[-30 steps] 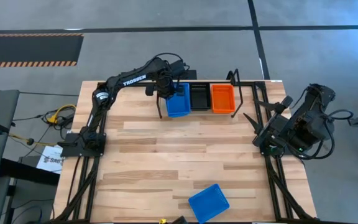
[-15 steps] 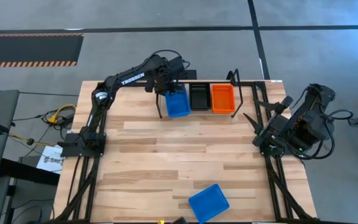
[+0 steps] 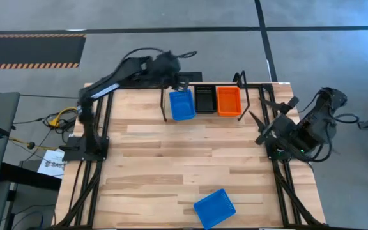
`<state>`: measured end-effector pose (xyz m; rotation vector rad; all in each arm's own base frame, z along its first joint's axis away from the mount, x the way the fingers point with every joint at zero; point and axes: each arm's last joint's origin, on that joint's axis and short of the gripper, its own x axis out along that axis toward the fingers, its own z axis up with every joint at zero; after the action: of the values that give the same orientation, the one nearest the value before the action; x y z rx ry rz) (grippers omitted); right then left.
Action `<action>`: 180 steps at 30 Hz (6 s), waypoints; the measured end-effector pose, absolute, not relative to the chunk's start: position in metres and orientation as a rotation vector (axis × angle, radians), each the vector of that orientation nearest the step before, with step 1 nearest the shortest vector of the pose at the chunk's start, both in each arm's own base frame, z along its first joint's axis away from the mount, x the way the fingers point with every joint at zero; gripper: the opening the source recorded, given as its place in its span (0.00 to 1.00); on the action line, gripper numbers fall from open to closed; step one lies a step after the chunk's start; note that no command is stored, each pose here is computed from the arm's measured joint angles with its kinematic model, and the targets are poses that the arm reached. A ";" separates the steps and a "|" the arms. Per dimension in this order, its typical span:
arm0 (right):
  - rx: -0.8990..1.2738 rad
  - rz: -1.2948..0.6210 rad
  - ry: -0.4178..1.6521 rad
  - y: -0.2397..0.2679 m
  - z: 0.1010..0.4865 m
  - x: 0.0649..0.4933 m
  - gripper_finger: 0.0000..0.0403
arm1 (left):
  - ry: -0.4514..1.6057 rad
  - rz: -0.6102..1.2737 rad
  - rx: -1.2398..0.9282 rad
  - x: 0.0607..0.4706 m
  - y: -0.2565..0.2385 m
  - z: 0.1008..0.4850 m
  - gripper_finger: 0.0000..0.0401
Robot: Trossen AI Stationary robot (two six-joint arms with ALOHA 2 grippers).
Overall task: Stack baskets on shelf by color
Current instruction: Stack the top blue bin on top of the blue bin on the shelf
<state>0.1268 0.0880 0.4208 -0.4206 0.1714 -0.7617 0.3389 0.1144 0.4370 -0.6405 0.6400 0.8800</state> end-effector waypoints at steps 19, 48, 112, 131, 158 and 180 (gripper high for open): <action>-0.032 -0.197 0.312 0.057 0.372 0.187 0.01 | 0.403 0.750 -0.196 0.264 -0.063 0.498 0.33; -0.128 0.015 0.915 -0.012 0.212 0.392 0.00 | 0.580 0.804 -0.088 0.275 -0.061 0.474 0.33; -0.192 -0.202 0.859 -0.112 0.224 0.403 0.00 | 0.574 0.814 -0.071 0.275 -0.061 0.474 0.33; -0.316 -0.223 0.775 -0.088 0.251 0.415 0.00 | 0.569 0.820 -0.072 0.275 -0.061 0.474 0.33; -0.144 -0.310 0.975 -0.155 0.218 0.391 0.00 | 0.598 0.821 -0.051 0.286 -0.063 0.466 0.33; -0.154 -0.227 0.946 -0.135 0.210 0.405 0.00 | 0.602 0.848 -0.054 0.287 -0.055 0.466 0.33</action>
<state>0.4052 -0.1350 0.2098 -0.1535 0.9464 -0.2266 0.2873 -0.0545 0.4661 -0.0544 0.6021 0.8480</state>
